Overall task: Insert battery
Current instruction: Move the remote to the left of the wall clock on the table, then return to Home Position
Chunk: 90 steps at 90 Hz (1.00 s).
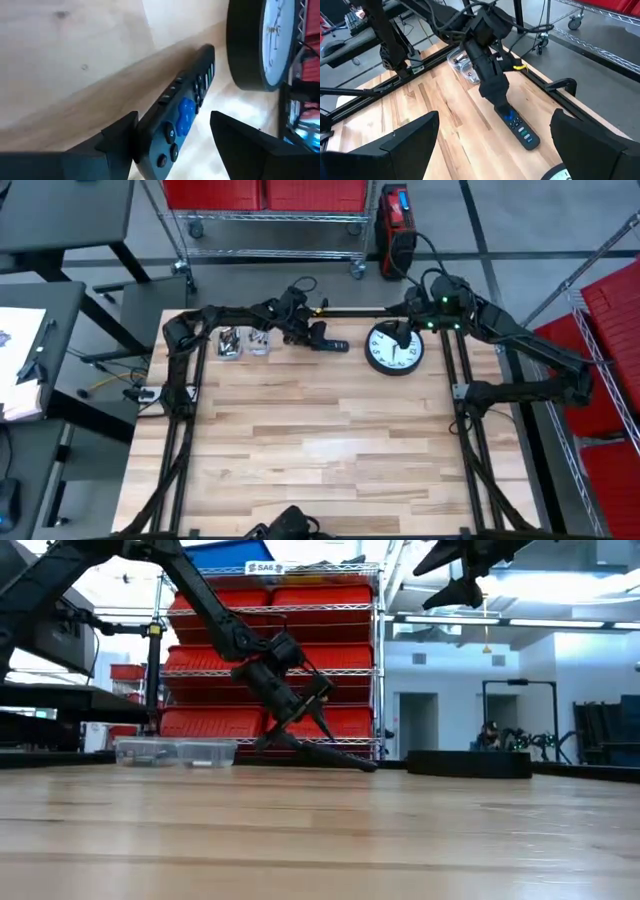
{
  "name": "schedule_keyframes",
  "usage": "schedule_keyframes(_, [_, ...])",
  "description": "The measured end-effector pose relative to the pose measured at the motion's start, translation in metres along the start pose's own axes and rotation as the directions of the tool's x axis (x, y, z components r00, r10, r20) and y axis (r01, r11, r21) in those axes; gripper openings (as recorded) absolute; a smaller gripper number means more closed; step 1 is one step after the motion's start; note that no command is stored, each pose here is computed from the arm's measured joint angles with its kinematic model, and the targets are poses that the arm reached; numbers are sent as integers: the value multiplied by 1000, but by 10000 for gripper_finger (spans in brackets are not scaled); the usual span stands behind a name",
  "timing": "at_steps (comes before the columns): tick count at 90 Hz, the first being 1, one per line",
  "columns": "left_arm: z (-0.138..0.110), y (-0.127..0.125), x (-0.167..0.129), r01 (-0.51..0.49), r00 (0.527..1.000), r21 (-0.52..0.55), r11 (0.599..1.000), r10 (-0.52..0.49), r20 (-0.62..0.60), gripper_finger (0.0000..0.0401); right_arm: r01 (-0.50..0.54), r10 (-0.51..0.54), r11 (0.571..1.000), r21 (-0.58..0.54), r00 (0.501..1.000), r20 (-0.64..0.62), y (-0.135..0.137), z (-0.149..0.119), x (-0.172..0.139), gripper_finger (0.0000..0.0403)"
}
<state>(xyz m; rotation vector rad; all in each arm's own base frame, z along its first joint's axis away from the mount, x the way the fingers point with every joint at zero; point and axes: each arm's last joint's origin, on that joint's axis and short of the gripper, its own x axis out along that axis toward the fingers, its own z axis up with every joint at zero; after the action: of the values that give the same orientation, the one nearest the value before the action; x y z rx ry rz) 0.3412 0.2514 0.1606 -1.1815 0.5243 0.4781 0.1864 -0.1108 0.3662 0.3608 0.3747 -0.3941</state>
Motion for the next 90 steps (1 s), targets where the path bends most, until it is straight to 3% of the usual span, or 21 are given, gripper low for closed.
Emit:
schedule_keyframes(11, [1,-1,-4,-50,998,17,999,50,41,224,0,0,1000,0,1000,-1,0,0,0,356])
schedule_keyframes(34, [-8,2,-8,-149,989,78,986,150,-13,224,1,-1,1000,3,1000,-20,0,-2,0,356])
schedule_keyframes(66, [-6,-16,-40,-292,955,215,932,273,111,224,9,-9,1000,5,998,-64,-1,-6,0,356])
schedule_keyframes(80, [-10,-53,-77,-269,956,365,892,200,217,223,12,-5,999,52,992,-124,1,-12,1,356])
schedule_keyframes(90, [-23,-90,-110,-210,962,521,827,80,261,223,-14,23,998,62,990,-142,2,-13,5,356])
